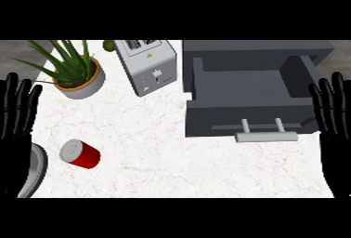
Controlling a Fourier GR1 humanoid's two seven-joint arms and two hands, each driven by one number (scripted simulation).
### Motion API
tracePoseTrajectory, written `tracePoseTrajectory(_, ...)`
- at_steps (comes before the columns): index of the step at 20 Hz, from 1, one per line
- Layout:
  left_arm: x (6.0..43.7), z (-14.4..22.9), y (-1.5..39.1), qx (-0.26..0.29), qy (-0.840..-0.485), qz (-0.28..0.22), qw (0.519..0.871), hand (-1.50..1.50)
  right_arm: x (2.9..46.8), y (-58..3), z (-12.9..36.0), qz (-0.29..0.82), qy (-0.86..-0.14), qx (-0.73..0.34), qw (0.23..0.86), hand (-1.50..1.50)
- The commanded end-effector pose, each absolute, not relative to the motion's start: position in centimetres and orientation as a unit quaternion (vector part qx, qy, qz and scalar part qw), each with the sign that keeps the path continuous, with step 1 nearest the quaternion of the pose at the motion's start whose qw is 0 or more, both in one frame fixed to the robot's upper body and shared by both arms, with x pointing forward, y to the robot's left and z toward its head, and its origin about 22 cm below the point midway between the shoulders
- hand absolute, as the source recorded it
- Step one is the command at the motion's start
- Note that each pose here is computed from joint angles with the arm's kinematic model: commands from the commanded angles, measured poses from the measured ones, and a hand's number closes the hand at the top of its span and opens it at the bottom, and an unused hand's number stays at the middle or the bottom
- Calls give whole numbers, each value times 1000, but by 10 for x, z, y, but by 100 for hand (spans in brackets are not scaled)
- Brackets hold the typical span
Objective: Pick up the can, place it into the drawer and close the drawer
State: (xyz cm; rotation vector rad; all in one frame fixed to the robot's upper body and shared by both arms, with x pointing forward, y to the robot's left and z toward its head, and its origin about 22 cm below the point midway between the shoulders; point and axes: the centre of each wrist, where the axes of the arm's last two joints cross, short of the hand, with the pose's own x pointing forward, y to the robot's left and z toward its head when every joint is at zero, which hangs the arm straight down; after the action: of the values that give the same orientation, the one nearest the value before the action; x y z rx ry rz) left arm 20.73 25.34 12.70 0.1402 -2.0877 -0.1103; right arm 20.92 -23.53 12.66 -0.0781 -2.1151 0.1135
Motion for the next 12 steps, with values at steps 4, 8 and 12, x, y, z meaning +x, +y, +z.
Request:
tracePoseTrajectory(4,181,124,253,121,-862,2,493,-150,213,-228,134,36,-871,-25,489,-150)
tracePoseTrajectory(8,151,89,284,173,-744,138,631,-150,202,-252,99,-32,-792,-73,605,-150)
tracePoseTrajectory(12,138,114,286,194,-730,164,635,-150,205,-250,110,-34,-785,-71,614,-150)
